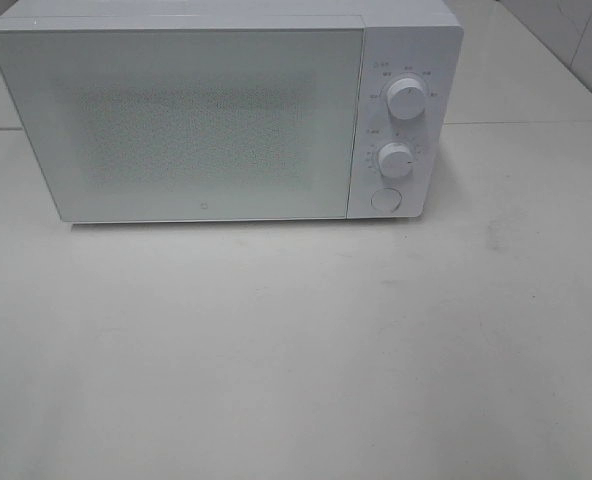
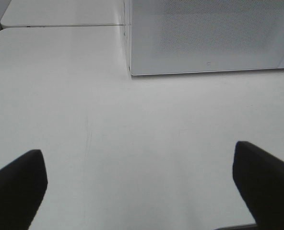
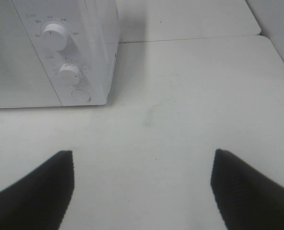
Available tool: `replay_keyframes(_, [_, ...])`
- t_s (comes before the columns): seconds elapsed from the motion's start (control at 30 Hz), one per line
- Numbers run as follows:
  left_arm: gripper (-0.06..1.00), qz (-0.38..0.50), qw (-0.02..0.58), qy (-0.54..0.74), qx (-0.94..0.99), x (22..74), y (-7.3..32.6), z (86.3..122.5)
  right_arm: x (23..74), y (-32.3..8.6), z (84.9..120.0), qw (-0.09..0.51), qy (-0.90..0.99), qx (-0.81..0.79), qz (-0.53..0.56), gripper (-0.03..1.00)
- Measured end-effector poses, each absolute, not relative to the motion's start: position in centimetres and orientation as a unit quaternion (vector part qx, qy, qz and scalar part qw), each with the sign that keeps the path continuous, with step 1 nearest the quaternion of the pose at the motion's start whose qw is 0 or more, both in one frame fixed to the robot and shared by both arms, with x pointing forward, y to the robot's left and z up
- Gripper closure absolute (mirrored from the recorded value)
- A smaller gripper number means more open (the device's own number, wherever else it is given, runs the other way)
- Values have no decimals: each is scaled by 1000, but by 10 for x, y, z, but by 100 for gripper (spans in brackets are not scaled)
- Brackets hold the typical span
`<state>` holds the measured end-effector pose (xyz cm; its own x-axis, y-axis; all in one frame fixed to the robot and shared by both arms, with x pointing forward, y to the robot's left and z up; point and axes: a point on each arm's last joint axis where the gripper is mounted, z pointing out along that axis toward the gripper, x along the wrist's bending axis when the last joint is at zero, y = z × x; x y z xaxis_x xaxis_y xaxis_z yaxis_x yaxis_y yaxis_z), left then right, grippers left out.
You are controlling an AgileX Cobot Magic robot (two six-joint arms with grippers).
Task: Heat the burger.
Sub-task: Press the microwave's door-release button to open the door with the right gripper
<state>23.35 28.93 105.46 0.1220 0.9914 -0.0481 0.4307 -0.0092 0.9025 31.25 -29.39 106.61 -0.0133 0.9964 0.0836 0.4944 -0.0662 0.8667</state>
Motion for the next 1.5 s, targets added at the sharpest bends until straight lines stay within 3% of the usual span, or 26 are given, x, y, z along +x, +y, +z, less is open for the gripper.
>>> replay_keyframes(0.53, [-5, 339, 414, 569, 624, 233, 289, 1055, 389, -293, 1054, 330, 579, 633, 394, 20])
replay_keyframes(1.17, [-5, 339, 414, 569, 624, 233, 289, 1055, 451, -296, 992, 399, 519, 605, 453, 20])
replay_keyframes(1.5, [-5, 339, 414, 569, 624, 233, 289, 1055, 457, -261, 947, 405, 553, 571, 452, 20])
